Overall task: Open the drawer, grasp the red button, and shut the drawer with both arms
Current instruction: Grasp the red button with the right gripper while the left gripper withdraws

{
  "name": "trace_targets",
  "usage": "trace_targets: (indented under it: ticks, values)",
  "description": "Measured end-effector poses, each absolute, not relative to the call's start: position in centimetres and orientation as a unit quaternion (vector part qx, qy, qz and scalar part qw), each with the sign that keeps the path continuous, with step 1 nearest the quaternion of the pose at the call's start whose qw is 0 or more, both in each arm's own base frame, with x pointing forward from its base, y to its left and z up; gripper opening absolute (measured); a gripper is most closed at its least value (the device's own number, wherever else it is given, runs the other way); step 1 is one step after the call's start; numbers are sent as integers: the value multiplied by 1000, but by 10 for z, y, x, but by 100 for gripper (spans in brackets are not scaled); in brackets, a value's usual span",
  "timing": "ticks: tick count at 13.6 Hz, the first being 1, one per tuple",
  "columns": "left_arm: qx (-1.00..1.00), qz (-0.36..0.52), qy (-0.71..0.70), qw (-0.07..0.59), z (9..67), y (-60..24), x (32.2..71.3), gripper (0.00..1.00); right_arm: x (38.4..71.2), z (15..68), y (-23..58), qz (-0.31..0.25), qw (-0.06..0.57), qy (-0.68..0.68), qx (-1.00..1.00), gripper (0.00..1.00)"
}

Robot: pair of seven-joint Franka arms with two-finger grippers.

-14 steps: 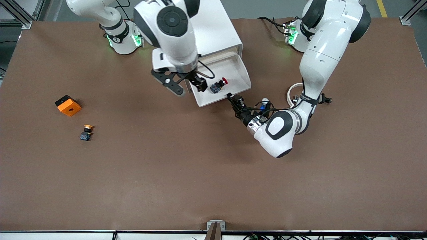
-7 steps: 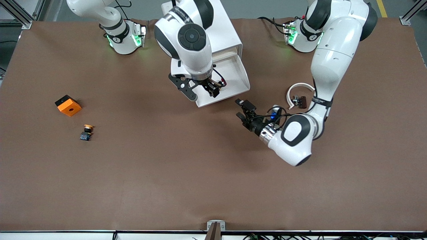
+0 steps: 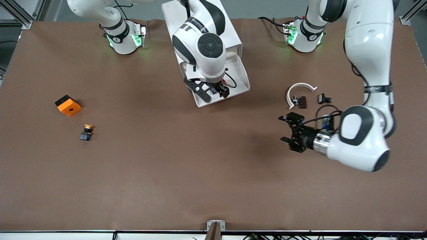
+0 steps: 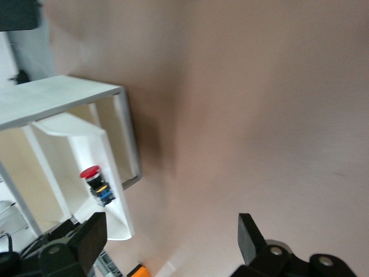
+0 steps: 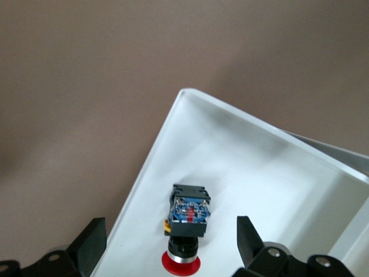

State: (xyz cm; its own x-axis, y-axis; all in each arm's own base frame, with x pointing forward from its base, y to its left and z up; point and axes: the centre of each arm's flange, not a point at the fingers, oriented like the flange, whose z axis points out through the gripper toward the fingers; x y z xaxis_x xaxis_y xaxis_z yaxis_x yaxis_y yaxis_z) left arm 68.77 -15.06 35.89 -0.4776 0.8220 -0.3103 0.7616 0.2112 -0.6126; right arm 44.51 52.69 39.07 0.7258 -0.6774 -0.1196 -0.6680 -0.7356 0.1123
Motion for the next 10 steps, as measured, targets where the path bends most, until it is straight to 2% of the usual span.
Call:
trace_targets:
  ticks: [2,5,10]
  values:
    - [-526,343,-779,9,370,-117,697,100,438,379,526,-81,44,-359,929,100]
    - [-635,294,-713,-39,371,-112,704,100,436,370,525,-83,51,-359,928,100]
    - [-820,207,-531,-47,392,-129,698,100,428,367,531,-83,52,-353,931,100]
